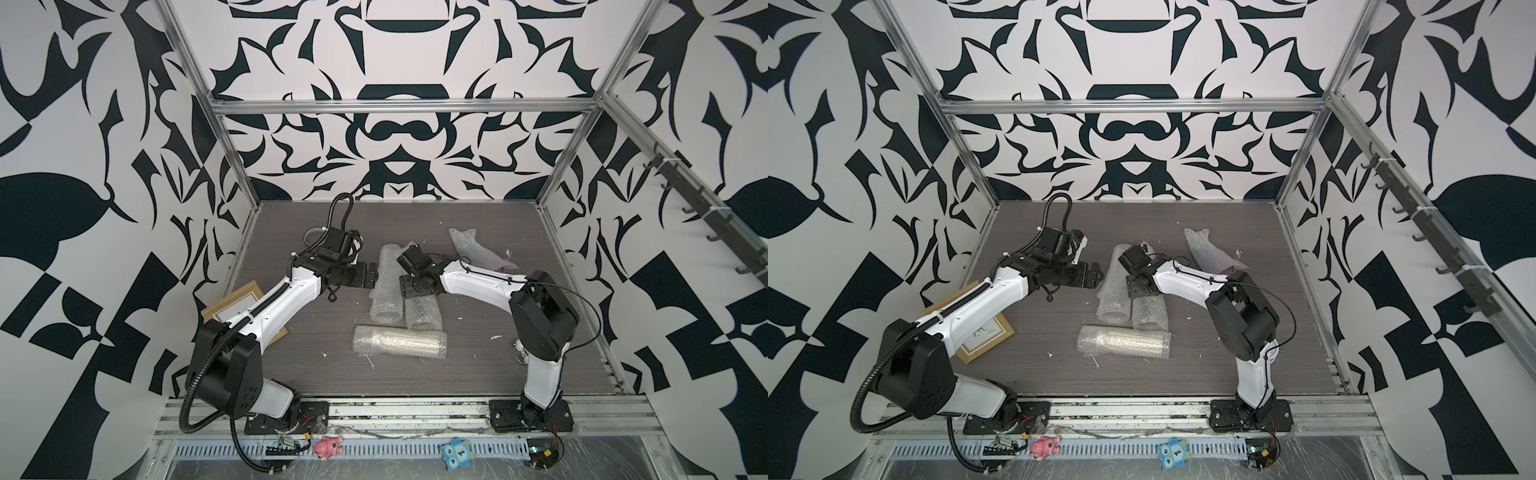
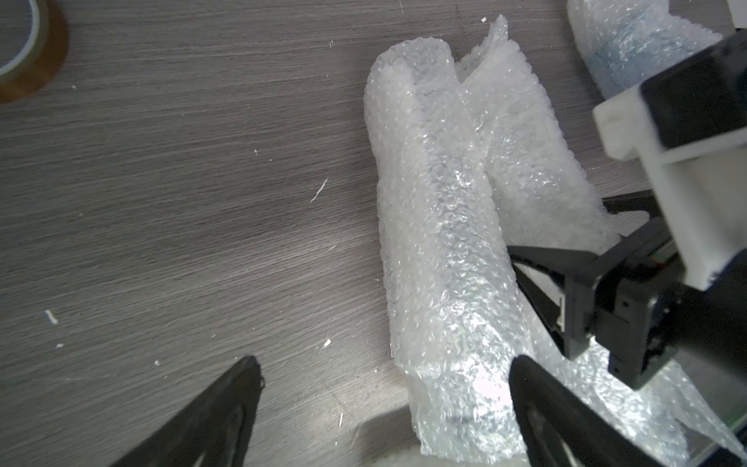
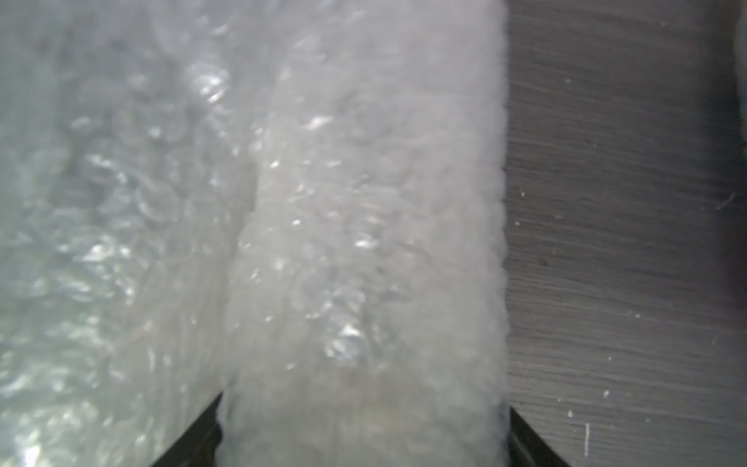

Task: Unwrap the vase from the bubble wrap
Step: Pick up the bubble wrap from the center of the board, then move the bubble wrap to the center of the board.

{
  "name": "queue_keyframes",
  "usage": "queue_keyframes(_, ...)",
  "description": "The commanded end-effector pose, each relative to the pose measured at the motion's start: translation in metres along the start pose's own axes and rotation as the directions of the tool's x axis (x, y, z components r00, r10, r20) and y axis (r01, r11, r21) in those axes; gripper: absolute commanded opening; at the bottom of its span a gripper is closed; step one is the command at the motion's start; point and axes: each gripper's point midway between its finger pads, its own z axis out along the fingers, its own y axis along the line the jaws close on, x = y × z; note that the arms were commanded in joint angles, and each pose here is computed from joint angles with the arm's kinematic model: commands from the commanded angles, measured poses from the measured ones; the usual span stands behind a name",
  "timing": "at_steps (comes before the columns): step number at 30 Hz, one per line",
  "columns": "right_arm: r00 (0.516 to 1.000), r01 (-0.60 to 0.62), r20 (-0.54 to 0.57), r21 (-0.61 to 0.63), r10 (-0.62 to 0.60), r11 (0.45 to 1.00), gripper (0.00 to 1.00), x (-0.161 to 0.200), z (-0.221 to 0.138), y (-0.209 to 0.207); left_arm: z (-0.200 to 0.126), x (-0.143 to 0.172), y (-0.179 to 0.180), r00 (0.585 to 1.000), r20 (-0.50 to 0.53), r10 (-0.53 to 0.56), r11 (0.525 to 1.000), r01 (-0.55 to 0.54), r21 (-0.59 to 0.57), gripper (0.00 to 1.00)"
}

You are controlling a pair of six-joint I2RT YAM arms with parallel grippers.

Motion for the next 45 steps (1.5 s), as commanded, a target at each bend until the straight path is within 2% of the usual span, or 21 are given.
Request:
queue_keyframes(1, 0.999, -0.048, 0.001, -0.044, 0.048, 0.998, 0.6, 0.0, -0.008, -0.014, 0.001, 0.001, -0.003, 1.0, -0.025, -0.001, 1.0, 0.001, -0.005, 0.99)
queue_keyframes(8, 0.996, -0.076, 0.047, -0.061, 0.079, 0.995, 0.58, -0.004, -0.026, -0.041, 0.01, 0.006, -0.01, 0.997, -0.083, -0.004, 1.0, 0.003, -0.011, 0.99)
queue_keyframes(14, 0.995, -0.077, 0.062, -0.051, 0.08, 0.996, 0.56, 0.0, -0.035, -0.063, 0.017, 0.004, -0.032, 0.994, -0.106, 0.031, 0.999, -0.033, -0.018, 0.99)
queue_keyframes(19, 0.993, -0.088, 0.077, -0.063, 0.093, 0.994, 0.56, 0.005, -0.042, -0.074, 0.037, 0.004, -0.06, 0.985, -0.156, 0.069, 0.997, -0.072, -0.016, 0.99)
queue_keyframes(23, 0.993, -0.085, 0.078, -0.077, 0.091, 0.993, 0.56, 0.01, -0.043, -0.074, 0.058, 0.005, -0.069, 0.974, -0.206, 0.091, 0.994, -0.102, -0.043, 0.99)
queue_keyframes(33, 0.993, -0.092, 0.058, -0.093, 0.098, 0.991, 0.56, 0.02, -0.041, -0.074, 0.096, 0.0, -0.048, 0.959, -0.279, 0.053, 0.974, -0.111, -0.197, 0.99)
queue_keyframes(40, 0.994, -0.09, 0.058, -0.101, 0.096, 0.991, 0.56, 0.018, -0.04, -0.071, 0.118, 0.01, -0.032, 0.946, -0.323, 0.023, 0.966, -0.104, -0.237, 0.99)
queue_keyframes(45, 0.994, -0.088, 0.059, -0.109, 0.095, 0.99, 0.56, 0.016, -0.041, -0.069, 0.121, 0.017, -0.014, 0.939, -0.344, -0.007, 0.958, -0.092, -0.272, 1.0)
